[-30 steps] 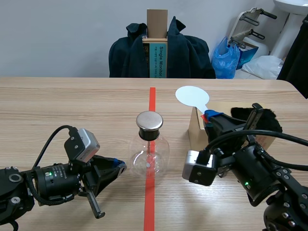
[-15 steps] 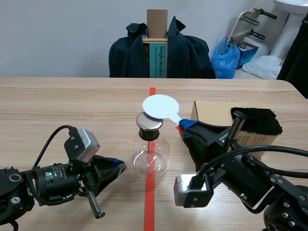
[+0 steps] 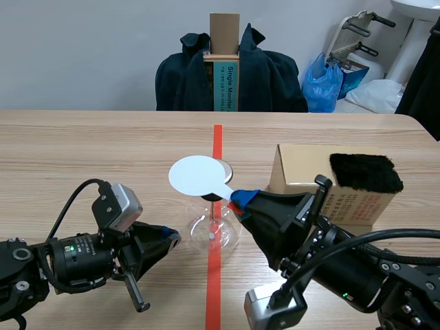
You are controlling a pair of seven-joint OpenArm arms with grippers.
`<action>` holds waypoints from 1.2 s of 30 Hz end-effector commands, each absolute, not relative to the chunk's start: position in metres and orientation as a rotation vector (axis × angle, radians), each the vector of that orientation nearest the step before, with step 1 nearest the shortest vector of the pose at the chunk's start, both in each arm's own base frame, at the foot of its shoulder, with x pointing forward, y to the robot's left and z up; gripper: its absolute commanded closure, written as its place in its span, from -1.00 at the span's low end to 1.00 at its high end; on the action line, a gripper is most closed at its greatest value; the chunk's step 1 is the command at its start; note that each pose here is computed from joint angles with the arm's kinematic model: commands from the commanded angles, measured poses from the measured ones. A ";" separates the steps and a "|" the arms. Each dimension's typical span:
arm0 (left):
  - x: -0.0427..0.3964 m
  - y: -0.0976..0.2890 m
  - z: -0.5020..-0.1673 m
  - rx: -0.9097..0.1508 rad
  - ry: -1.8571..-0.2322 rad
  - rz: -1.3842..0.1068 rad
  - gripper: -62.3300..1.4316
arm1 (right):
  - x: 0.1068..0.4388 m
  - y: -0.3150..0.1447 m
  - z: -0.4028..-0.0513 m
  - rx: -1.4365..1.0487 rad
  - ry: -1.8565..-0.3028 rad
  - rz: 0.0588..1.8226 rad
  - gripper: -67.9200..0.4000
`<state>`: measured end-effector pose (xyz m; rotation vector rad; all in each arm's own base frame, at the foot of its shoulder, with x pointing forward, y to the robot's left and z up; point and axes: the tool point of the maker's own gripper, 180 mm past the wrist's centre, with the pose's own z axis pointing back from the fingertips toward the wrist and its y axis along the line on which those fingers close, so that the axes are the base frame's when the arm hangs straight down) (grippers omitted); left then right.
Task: Do the electroscope experiment.
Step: 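Move the plate toward and away from the electroscope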
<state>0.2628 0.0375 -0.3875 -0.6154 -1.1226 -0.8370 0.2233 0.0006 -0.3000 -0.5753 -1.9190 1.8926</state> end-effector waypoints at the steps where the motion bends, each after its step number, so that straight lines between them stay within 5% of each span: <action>1: 0.270 0.032 -0.374 -0.630 -1.173 -0.830 0.90 | 0.229 0.001 -0.288 -0.610 -1.959 1.882 0.96; 19: 0.270 0.032 -0.374 -0.630 -1.173 -0.830 0.90 | 0.237 -0.005 -0.288 -0.654 -1.924 1.845 0.96; 36: 0.270 0.033 -0.374 -0.630 -1.172 -0.830 0.90 | 0.266 -0.042 -0.270 -0.876 -1.766 1.611 0.96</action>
